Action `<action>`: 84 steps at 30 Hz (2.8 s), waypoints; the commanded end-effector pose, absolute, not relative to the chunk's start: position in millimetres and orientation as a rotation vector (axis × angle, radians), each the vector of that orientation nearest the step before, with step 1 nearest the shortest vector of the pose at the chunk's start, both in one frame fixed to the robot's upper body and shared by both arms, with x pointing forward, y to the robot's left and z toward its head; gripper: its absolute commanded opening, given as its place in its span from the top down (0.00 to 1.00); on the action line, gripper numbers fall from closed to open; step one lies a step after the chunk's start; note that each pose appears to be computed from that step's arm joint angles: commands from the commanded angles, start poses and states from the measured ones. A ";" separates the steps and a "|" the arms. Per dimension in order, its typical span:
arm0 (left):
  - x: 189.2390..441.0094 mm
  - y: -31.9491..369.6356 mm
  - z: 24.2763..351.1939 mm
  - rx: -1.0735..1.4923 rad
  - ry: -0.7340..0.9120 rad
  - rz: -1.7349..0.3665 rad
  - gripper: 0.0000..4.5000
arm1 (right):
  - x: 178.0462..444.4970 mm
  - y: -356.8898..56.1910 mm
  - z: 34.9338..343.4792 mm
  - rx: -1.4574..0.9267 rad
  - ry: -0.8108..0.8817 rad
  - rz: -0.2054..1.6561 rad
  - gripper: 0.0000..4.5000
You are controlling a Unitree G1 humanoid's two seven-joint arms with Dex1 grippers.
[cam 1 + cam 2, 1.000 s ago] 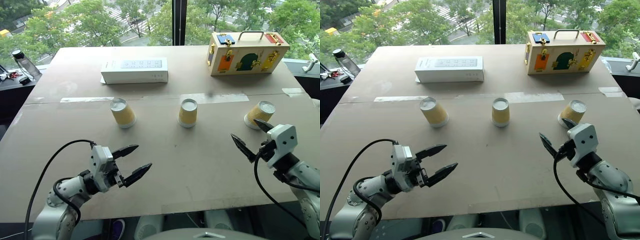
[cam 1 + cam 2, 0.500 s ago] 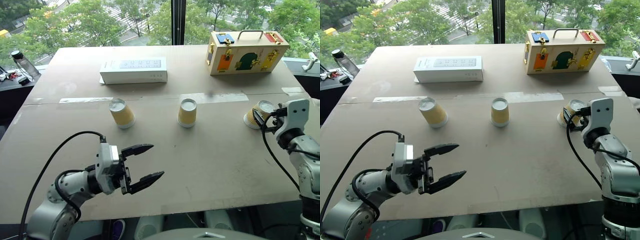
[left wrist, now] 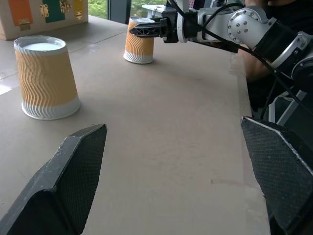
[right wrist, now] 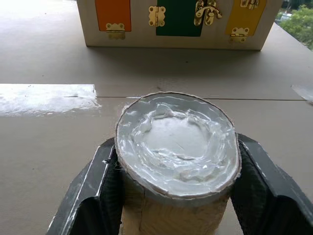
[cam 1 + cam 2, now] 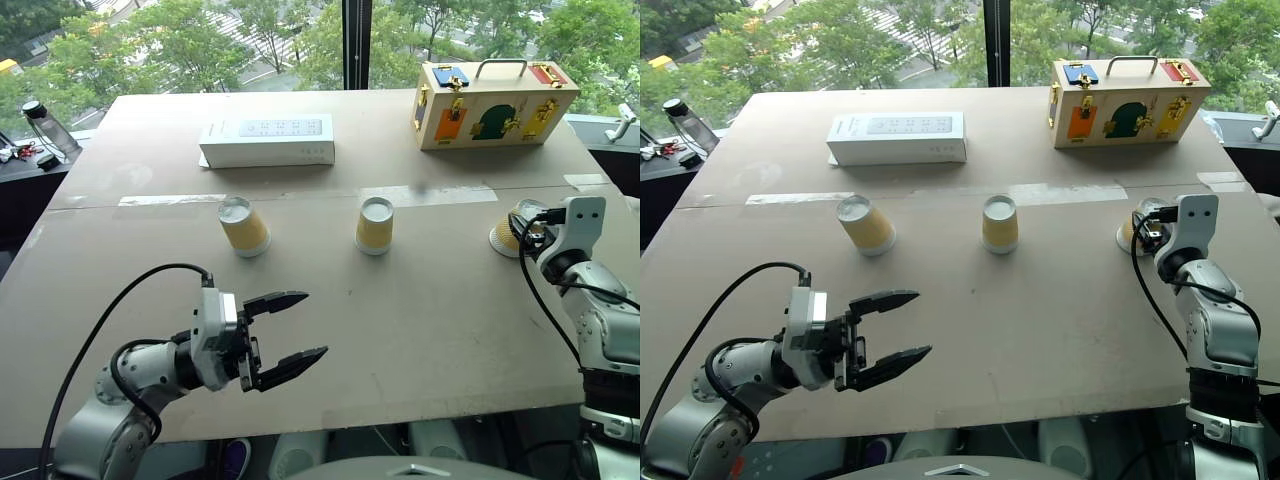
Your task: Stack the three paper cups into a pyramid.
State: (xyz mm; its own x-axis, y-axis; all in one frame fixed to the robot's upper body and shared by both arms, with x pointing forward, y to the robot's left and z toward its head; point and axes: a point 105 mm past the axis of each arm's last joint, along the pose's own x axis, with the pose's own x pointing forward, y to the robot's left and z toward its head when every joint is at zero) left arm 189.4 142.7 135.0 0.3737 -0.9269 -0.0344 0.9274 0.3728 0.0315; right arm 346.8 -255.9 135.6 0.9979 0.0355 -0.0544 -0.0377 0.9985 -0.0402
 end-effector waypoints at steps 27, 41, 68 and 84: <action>165.4 193.1 119.5 -0.015 -0.014 -1.108 0.00 | 270.5 -90.0 150.4 -0.258 -0.018 0.905 0.49; 178.9 200.5 127.0 -0.046 -0.054 -1.031 0.00 | 273.5 -91.7 143.8 -0.242 0.012 0.939 0.01; 354.0 67.9 155.3 0.093 0.015 -1.090 0.00 | 164.0 -163.7 185.7 -0.282 -0.136 0.762 0.01; 357.8 73.6 170.7 0.078 -0.092 -1.182 0.43 | 151.5 -170.9 175.3 -0.252 -0.121 0.665 0.00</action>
